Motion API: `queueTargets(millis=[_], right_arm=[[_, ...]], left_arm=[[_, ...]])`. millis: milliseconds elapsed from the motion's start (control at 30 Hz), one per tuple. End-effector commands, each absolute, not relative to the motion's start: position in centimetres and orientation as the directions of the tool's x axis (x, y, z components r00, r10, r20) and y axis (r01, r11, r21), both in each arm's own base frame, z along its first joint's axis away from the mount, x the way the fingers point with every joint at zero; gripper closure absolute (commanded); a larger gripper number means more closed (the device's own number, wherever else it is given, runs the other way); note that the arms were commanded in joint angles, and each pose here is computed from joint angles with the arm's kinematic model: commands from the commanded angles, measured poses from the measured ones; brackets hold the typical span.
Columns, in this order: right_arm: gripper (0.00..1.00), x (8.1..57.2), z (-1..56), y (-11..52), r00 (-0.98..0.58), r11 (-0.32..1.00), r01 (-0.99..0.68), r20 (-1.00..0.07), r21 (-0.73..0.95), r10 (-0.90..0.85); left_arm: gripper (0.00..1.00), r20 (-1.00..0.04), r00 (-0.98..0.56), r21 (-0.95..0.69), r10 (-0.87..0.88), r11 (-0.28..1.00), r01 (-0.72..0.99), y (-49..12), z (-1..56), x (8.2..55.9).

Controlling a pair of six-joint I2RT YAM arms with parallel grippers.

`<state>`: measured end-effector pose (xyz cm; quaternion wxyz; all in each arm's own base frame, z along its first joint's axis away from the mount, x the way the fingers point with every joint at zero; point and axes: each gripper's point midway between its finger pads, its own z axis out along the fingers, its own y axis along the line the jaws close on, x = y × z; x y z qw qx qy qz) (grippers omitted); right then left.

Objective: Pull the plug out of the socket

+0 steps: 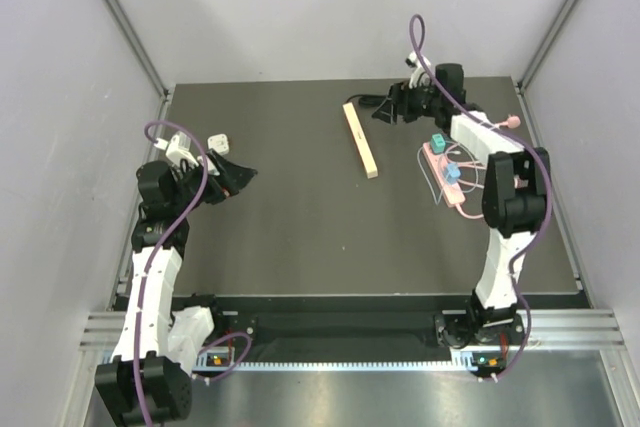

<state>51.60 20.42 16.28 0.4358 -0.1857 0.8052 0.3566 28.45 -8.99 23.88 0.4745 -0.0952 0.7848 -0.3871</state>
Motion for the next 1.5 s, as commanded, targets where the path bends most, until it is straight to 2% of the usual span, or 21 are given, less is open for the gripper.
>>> queueTargets(millis=[0,67,167,200,333,467,600,733,933,1133,1233,1367,1467], right_arm=[[0.25,48.1,19.0,20.3,-0.425,0.607,-0.754,-0.891,0.251,-0.16],[0.25,46.4,18.2,20.9,-0.415,0.593,-0.781,-0.872,0.196,-0.259],[0.23,45.2,16.1,21.1,-0.416,0.657,-0.75,-0.825,0.074,-0.382],[0.22,45.7,15.6,20.2,-0.433,0.721,-0.693,-0.803,0.005,-0.409],[0.21,44.0,17.3,19.5,-0.394,0.747,-0.66,-0.813,-0.075,-0.43],[0.19,42.0,18.7,17.8,-0.329,0.716,-0.677,-0.799,-0.172,-0.503],[0.15,39.0,18.9,16.2,-0.32,0.667,-0.717,-0.755,-0.202,-0.572],[0.11,36.5,21.1,13.3,-0.283,0.677,-0.697,-0.776,-0.237,-0.563],[0.07,34.9,22.0,5.8,-0.347,0.797,-0.569,-0.82,-0.201,-0.454],[0.1,34.5,19.0,-0.9,-0.503,0.91,-0.403,-0.808,-0.095,-0.307],[0.13,34.8,16.2,-1.8,-0.581,0.928,-0.371,-0.777,-0.013,-0.243],[0.23,35.8,13.3,-1.3,-0.653,0.925,-0.367,-0.734,0.094,-0.185],[0.25,36.5,11.6,-0.5,-0.693,0.913,-0.372,-0.705,0.168,-0.153]], left_arm=[[0.06,-0.697,-0.52,-0.685,-0.494,0.672,0.281,-9.5,24.6,28.3],[0.06,-0.693,-0.532,-0.686,-0.487,0.673,0.277,-9.5,24.2,28.0],[0.06,-0.685,-0.549,-0.687,-0.479,0.675,0.269,-9.6,23.7,27.7],[0.06,-0.686,-0.55,-0.686,-0.476,0.676,0.27,-9.6,23.6,27.6],[0.06,-0.692,-0.55,-0.679,-0.467,0.68,0.277,-9.7,23.4,26.9],[0.06,-0.692,-0.548,-0.678,-0.469,0.683,0.272,-9.7,22.7,26.5],[0.06,-0.694,-0.543,-0.679,-0.473,0.682,0.274,-9.8,22.5,26.4],[0.06,-0.696,-0.539,-0.679,-0.474,0.679,0.279,-9.8,22.6,26.1],[0.06,-0.696,-0.535,-0.685,-0.479,0.668,0.293,-10.0,22.7,26.0],[0.06,-0.694,-0.537,-0.688,-0.479,0.66,0.301,-10.2,22.8,25.9],[0.06,-0.694,-0.538,-0.689,-0.479,0.659,0.302,-10.2,22.8,25.7],[0.06,-0.696,-0.537,-0.688,-0.477,0.658,0.306,-10.3,22.8,25.6],[0.06,-0.698,-0.536,-0.686,-0.476,0.659,0.308,-10.3,22.8,25.6]])
